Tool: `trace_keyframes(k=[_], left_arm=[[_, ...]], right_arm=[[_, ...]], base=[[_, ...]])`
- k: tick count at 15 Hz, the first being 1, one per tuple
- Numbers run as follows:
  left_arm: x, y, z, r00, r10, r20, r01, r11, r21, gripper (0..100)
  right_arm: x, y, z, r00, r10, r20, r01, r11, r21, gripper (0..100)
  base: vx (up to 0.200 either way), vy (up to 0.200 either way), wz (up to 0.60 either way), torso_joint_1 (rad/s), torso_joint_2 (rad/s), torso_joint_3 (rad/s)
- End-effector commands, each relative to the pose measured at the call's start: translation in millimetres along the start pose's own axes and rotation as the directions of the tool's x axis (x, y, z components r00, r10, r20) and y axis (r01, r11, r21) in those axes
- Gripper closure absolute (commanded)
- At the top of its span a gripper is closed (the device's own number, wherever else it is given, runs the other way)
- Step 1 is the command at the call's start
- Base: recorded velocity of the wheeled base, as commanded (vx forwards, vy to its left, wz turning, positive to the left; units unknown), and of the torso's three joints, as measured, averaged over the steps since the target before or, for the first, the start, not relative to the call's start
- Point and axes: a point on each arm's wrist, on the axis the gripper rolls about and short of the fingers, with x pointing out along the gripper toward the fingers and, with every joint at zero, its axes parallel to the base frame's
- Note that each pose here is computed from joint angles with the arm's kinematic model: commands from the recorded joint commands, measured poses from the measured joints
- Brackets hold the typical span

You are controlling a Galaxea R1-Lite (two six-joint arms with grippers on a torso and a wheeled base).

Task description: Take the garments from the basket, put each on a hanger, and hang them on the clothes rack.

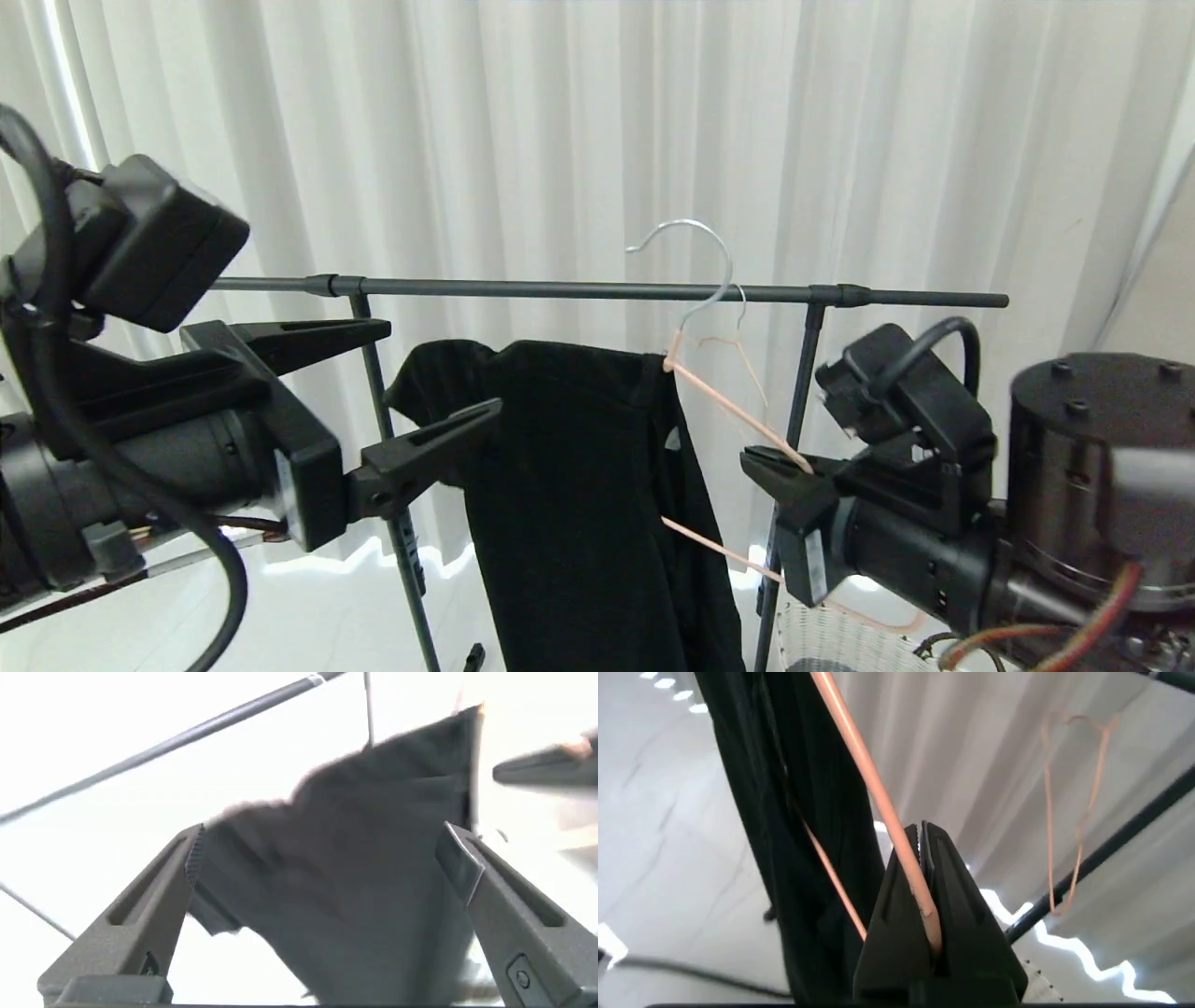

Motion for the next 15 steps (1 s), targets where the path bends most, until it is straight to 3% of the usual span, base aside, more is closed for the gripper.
trace_keyframes(k=[1,3,5,7,10,12,15], left_arm=[[-17,16.8,-9,0.999,-0.036,0.034,0.033,0.996,0.085,0],[-17,8.7,-15,0.984,-0.175,0.043,0.169,0.979,0.116,0],[-14,-4.6,-26,0.956,-0.292,0.018,0.285,0.945,0.161,0],[-15,-21.6,-42,0.91,-0.413,-0.013,0.407,0.889,0.209,0],[-15,-26.7,-51,0.886,-0.462,-0.035,0.458,0.863,0.213,0],[-14,-28.9,-54,0.879,-0.474,-0.047,0.473,0.856,0.21,0],[-13,-39.2,-59,0.846,-0.529,-0.07,0.53,0.821,0.212,0]], right_arm=[[-29,-7.0,-5.9,0.997,0.077,0.016,-0.076,0.997,-0.024,100],[-33,-4.9,-8.4,0.992,0.126,0.01,-0.126,0.99,-0.056,100],[-34,1.3,-11.2,0.984,0.176,-0.002,-0.176,0.981,-0.081,100],[-37,3.5,-20.2,0.975,0.218,-0.034,-0.22,0.968,-0.121,100],[-43,1.8,-34.3,0.957,0.279,-0.08,-0.29,0.936,-0.201,100],[-44,7.8,-35.6,0.948,0.307,-0.086,-0.319,0.923,-0.217,100],[-45,12.0,-36.9,0.942,0.322,-0.092,-0.334,0.916,-0.224,100]], base=[[0.0,0.0,0.0,0.0,0.0,0.0],[0.0,0.0,0.0,0.0,0.0,0.0],[0.0,0.0,0.0,0.0,0.0,0.0],[0.0,0.0,0.0,0.0,0.0,0.0],[0.0,0.0,0.0,0.0,0.0,0.0],[0.0,0.0,0.0,0.0,0.0,0.0],[0.0,0.0,0.0,0.0,0.0,0.0]])
